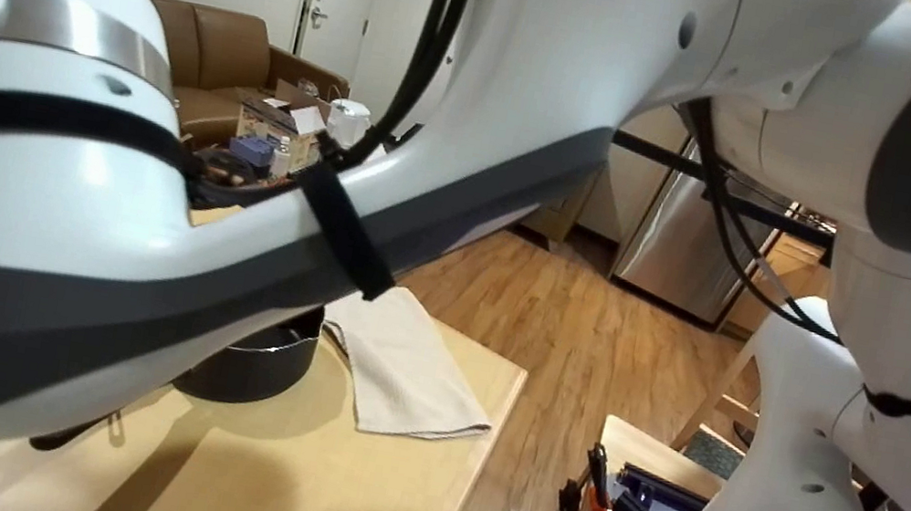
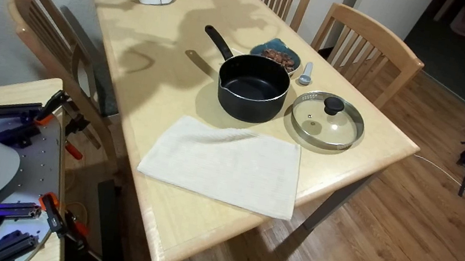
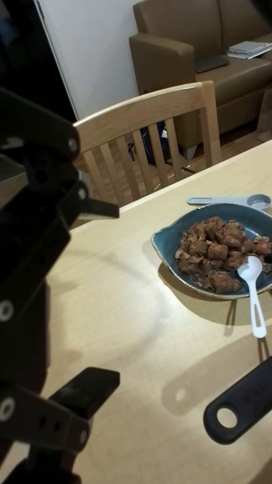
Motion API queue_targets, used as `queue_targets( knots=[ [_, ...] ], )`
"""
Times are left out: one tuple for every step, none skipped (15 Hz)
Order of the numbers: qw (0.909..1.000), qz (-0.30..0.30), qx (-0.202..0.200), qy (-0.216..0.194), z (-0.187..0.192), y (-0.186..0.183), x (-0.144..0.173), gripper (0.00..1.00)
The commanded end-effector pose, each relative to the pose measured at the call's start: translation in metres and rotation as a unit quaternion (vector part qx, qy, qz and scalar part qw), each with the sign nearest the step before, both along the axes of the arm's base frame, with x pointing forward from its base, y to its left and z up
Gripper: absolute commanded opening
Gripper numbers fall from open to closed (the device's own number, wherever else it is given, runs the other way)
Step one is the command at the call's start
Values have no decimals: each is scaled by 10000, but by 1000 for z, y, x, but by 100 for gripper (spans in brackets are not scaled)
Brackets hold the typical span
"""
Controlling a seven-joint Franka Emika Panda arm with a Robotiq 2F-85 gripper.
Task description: Move the black pot closer to the bowl
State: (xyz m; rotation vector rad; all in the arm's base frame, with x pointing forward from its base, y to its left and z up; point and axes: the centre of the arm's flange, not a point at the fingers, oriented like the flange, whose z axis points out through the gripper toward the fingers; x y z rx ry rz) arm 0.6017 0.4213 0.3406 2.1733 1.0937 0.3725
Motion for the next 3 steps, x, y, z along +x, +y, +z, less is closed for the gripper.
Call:
queue_targets(
  knots=[
    [10000,2,6,-1,-1,2,-1,100],
    [10000,4,13,-7,-1,4,-3,100],
    [10000,11,14,-8,-1,6,-5,100]
  ],
)
